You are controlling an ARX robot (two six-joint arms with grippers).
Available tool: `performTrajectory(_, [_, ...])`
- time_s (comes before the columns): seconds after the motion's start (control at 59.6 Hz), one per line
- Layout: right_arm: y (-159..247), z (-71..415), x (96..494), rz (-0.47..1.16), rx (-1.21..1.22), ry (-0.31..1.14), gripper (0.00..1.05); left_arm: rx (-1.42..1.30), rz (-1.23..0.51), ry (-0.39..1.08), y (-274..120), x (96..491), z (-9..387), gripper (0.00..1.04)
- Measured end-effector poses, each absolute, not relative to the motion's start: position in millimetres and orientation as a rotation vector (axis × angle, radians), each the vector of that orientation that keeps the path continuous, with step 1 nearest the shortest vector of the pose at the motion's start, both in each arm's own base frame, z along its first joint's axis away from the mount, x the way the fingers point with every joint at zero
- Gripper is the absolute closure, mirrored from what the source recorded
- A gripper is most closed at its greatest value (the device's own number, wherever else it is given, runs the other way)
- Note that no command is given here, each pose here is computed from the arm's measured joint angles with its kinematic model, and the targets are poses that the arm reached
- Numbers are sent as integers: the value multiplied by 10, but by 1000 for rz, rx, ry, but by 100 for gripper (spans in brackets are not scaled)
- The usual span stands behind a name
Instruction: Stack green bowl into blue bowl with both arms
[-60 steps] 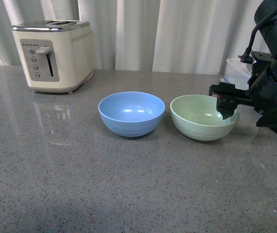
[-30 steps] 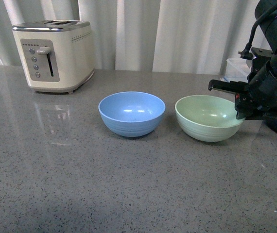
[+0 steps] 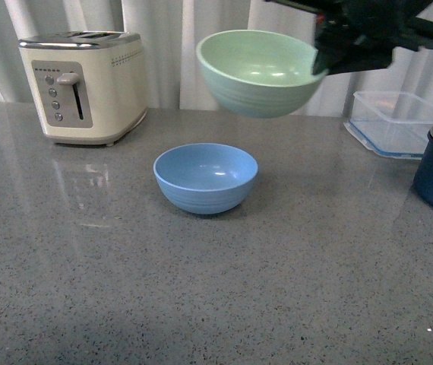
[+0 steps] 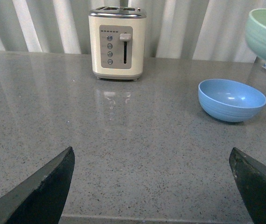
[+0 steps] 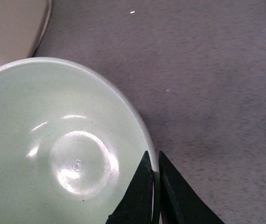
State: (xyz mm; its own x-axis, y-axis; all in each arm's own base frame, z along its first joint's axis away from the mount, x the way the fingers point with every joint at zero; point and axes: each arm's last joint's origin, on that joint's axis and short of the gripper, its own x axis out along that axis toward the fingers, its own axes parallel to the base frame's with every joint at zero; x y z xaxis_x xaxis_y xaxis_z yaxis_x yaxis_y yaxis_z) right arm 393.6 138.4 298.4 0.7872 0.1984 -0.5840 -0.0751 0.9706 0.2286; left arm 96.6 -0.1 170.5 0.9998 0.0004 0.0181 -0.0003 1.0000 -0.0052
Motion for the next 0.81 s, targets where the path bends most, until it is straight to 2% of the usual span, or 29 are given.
performTrajectory(0.218, [1840,2695,4085,213,125,718,104,-5,1,-18,-1,966,1705,7])
performTrajectory(0.571, [1858,2353,4274,183,97,773,104,-5,0,-18,-1,966,1705,7])
performTrajectory(0.655, [1833,2328,4294,189,105,781,93,-5,0,-18,-1,966,1705,7])
performTrajectory(0.705, [1817,2317,4307,211,130,777,80,-5,0,-18,-1,966,1705,7])
performTrajectory(0.806, [1776,2347,4292,238,173,765,66,-5,0,-18,-1,966,1705,7])
